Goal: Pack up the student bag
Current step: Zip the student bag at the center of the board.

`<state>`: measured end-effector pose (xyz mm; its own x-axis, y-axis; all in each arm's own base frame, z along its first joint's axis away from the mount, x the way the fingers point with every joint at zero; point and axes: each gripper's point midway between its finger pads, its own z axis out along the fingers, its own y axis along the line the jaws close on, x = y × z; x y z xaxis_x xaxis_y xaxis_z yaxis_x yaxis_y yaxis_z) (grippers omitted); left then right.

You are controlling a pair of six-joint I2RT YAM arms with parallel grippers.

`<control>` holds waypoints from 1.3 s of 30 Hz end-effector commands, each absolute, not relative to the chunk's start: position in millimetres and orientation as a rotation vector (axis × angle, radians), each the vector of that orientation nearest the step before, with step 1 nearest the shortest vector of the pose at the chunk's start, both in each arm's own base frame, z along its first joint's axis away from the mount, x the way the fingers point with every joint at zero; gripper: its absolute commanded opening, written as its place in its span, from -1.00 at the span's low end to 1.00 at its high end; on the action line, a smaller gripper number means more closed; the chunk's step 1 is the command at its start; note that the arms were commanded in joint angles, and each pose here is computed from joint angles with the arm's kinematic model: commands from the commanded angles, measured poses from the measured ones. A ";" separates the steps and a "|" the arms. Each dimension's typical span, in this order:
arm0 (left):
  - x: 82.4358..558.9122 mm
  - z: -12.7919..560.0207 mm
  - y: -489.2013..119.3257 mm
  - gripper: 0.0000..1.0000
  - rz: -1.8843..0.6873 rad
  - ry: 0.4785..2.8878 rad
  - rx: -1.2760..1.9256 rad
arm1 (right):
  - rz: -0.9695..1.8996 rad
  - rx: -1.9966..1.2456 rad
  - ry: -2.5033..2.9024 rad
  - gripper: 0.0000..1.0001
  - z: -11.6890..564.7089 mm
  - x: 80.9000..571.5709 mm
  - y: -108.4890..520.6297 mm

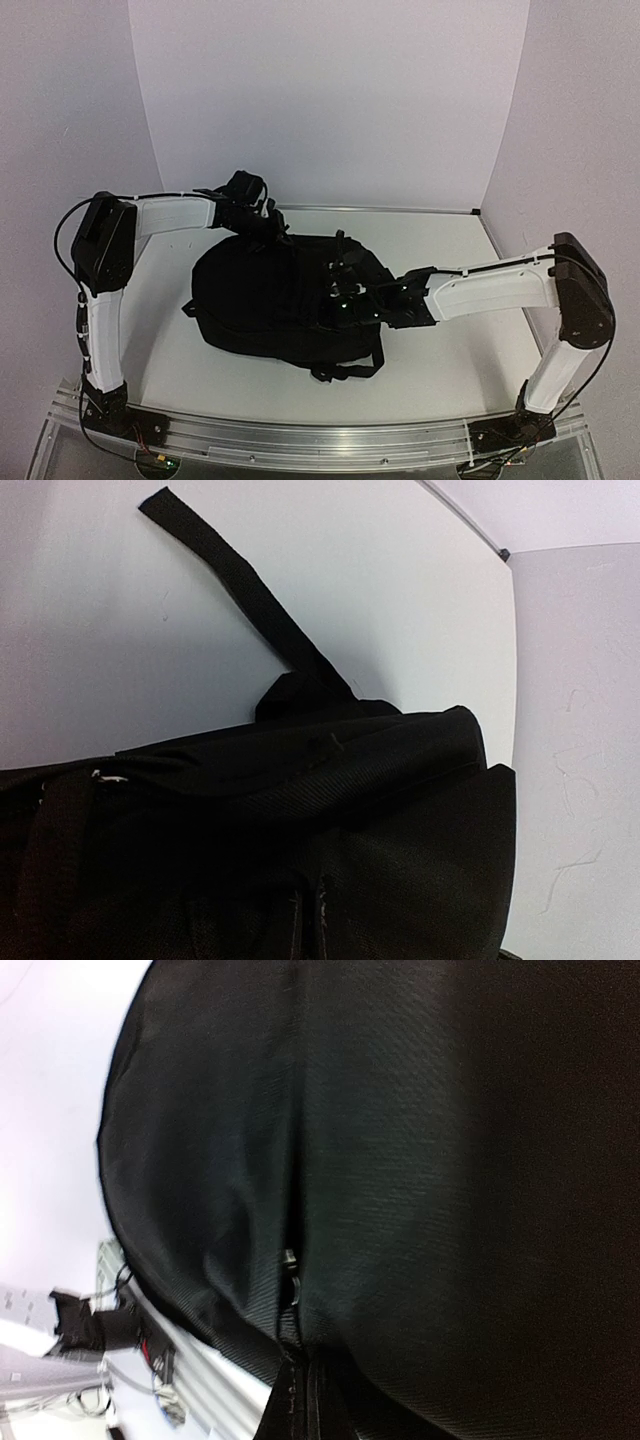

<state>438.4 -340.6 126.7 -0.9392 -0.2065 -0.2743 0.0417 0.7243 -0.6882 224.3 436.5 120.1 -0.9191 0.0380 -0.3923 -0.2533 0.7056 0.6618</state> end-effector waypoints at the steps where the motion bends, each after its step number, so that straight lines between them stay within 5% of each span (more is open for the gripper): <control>1: 501.3 153.9 -323.8 -1.00 -1.001 2.360 -0.145 | 0.866 -0.017 2.587 -1.00 82.3 250.3 410.7; 17: 551.8 166.1 -334.6 -0.91 -1.033 2.251 0.029 | 0.859 -0.150 2.433 -0.99 125.6 318.5 414.4; 19: 547.4 172.5 -334.1 -0.61 -1.034 2.250 0.049 | 0.861 -0.190 2.406 -0.76 136.9 319.2 415.9; 23: 530.7 196.9 -325.5 0.31 -1.020 2.219 0.086 | 0.879 -0.275 2.318 0.50 177.2 318.0 415.7; 25: 513.8 216.1 -324.3 0.61 -1.041 2.171 0.173 | 0.901 -0.339 2.266 0.80 199.9 314.7 416.5; 31: 474.1 246.4 -291.0 0.94 -0.922 2.158 0.228 | 0.865 -0.380 2.136 0.97 262.9 324.8 398.0; 39: 464.0 232.2 -178.6 0.99 -0.763 2.216 -0.005 | 0.714 -0.168 2.146 0.97 258.3 386.9 317.5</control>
<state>460.7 -249.9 251.6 -0.6908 -0.1692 -0.7030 0.3713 0.7512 -0.5457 354.4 368.0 268.4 -0.6452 0.0928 -0.7584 -0.4547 0.7510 0.4788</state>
